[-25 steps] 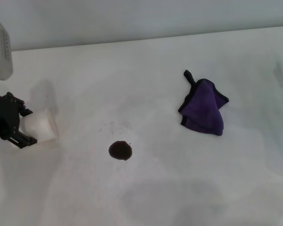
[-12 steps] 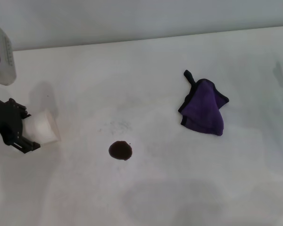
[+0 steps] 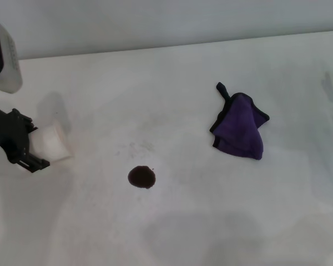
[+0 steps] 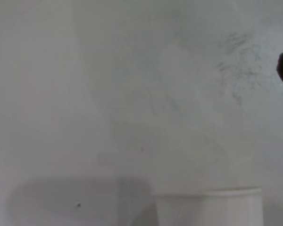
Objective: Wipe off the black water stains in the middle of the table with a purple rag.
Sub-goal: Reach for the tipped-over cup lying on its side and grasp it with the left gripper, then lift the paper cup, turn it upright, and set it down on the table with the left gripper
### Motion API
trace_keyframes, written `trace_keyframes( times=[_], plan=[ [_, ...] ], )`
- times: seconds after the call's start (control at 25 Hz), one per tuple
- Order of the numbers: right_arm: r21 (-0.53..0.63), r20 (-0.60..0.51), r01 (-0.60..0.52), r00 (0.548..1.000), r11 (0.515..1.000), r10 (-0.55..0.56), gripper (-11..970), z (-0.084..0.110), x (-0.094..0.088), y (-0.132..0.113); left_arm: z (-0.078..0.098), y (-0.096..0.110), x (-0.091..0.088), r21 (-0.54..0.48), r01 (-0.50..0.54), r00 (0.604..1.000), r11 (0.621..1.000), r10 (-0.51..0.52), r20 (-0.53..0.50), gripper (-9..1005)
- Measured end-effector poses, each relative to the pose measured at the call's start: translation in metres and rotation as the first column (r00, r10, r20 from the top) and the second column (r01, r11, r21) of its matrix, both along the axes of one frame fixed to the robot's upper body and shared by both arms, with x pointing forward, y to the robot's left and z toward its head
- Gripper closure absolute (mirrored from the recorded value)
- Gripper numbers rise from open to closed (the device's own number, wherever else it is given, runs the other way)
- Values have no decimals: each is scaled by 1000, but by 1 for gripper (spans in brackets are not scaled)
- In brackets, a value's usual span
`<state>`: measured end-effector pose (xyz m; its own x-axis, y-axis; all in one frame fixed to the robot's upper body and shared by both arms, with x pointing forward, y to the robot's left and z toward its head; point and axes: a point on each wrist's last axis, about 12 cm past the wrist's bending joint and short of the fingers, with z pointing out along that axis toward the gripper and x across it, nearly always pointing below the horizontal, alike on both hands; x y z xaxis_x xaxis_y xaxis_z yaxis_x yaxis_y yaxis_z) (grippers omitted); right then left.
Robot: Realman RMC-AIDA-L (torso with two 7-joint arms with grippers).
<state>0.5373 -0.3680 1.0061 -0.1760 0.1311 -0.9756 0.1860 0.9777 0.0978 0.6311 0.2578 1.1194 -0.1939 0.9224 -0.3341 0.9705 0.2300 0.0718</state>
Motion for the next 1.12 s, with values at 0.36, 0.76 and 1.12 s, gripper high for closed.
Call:
trace_keyframes(
  times=[0.36,0.76,1.12],
  plan=[
    [-4,-1,4,1000,1000,-4,91,0,-1,-2,0,-7,4,-19,-19,1000,1000,20,20,189],
    [-20,7,9,1000,1000,-9,91,4,3,-7,5,-18,17,-279,-132,976,951,174,130,190],
    [-41,18,0,1000,999,1,90,9,7,-9,-31,-9,-6,-637,-247,906,730,407,114,192]
  ],
)
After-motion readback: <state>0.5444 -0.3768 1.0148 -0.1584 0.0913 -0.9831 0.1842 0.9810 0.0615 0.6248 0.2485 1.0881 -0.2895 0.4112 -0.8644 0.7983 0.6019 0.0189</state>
